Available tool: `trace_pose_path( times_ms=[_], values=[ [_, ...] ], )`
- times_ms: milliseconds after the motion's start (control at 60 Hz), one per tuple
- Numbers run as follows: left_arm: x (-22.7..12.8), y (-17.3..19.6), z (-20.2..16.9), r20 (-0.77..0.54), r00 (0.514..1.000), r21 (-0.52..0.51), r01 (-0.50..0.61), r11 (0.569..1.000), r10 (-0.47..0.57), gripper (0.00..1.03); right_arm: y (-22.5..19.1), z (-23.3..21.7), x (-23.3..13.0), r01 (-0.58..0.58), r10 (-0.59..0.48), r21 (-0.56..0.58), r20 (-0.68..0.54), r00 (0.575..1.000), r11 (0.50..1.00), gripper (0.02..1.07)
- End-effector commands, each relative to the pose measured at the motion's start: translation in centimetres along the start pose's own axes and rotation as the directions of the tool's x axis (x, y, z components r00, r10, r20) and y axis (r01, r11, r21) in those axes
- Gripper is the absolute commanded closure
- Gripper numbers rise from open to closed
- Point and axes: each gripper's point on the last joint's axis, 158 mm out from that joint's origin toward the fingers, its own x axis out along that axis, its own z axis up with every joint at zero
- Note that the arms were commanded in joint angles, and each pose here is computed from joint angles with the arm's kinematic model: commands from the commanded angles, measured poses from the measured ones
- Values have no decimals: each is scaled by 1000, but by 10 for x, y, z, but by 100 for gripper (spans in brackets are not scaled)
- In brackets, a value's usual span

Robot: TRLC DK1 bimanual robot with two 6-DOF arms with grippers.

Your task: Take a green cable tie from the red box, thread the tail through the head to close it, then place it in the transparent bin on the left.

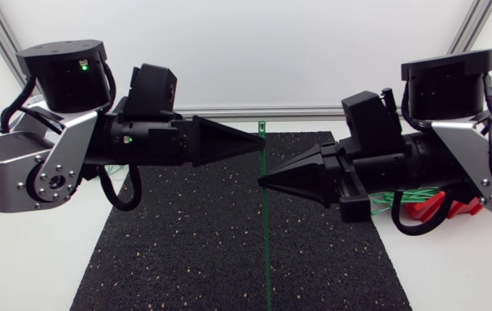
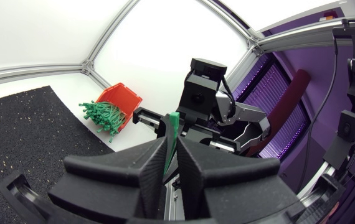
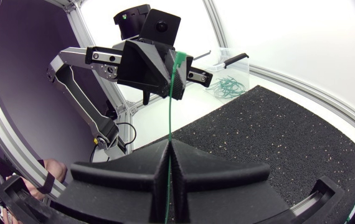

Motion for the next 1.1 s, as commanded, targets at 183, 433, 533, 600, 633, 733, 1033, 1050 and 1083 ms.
trace_pose_path(
  times_ms=[183, 433, 533, 600, 633, 733, 1033, 1050, 1083],
  values=[
    [1, 6, -5, 0, 1000, -32, -5, 999, 5, 89, -3, -8, 0, 1, -1, 29, -4, 1000, 1000, 101],
    [2, 4, -4, 3, 1000, -30, 1, 1000, 0, 89, -3, -9, 1, 2, -1, 29, -5, 1000, 1000, 101],
    [2, 5, -4, 3, 1000, -28, 1, 1000, -1, 95, -3, -8, 0, 2, -1, 28, -4, 1000, 1000, 101],
    [2, 6, -4, 3, 1000, -30, -1, 1000, 1, 95, -3, -8, 0, 2, -1, 28, -4, 1000, 1000, 101],
    [2, 5, -3, 5, 1000, -27, -1, 1000, 1, 95, -3, -9, 1, 0, 0, 29, -6, 1000, 1000, 101],
    [3, 7, -4, 6, 1000, -30, -5, 1000, 5, 95, -3, -9, 1, 0, 0, 29, -6, 1000, 1000, 101],
    [5, 8, -3, 10, 1000, -27, -9, 1000, 10, 100, -2, -9, 2, -4, 4, 31, -8, 1000, 1000, 101],
    [5, 8, -3, 10, 1000, -27, -9, 1000, 10, 99, -2, -9, 2, -4, 4, 31, -8, 1000, 1000, 101],
    [5, 9, -4, 9, 1000, -29, -11, 1000, 12, 100, -2, -9, 2, -4, 4, 32, -9, 1000, 999, 101]
  ],
)
